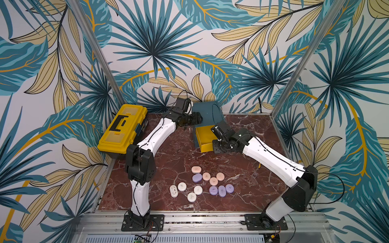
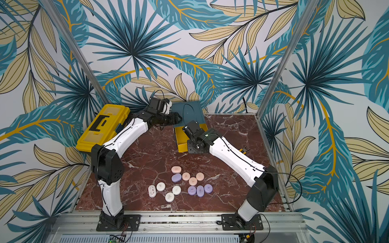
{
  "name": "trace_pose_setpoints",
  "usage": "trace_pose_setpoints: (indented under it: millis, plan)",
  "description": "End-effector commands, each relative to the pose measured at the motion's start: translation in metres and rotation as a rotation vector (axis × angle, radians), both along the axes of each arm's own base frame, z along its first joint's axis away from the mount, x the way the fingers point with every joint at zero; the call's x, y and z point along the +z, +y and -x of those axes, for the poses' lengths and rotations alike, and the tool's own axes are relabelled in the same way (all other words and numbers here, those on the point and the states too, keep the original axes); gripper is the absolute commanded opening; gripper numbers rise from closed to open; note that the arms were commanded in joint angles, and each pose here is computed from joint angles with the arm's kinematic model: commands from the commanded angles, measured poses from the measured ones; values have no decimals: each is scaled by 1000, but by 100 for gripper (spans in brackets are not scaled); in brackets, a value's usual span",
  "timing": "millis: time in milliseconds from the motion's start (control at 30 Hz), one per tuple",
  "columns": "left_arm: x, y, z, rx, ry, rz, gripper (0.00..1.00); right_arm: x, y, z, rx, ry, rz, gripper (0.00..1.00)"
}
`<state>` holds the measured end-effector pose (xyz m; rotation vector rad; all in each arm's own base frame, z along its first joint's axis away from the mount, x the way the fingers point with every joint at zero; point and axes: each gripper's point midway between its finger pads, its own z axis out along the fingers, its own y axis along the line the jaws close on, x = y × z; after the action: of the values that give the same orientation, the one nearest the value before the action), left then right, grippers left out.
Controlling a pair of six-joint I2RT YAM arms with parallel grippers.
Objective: Put the bluetooth earphones in the drawer according to color
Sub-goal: Open the drawer in the storage box, then pick up the Bluetooth earphone from the center of the board.
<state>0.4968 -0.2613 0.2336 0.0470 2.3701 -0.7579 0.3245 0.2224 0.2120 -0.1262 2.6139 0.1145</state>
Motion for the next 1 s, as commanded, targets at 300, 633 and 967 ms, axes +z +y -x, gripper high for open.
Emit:
trace_pose_setpoints:
  millis: [300,633,967]
  plan:
    - [-5,1,1,-3,13,-30,75,36,-18,9,-41,-86,-23,75]
    - [7,5,4,-6,-12,-38,76,63,-42,41,-43,-98,-40,78]
    - [57,34,10,59,-129,-29,89,44,-99,106,-116,-28,-26,80]
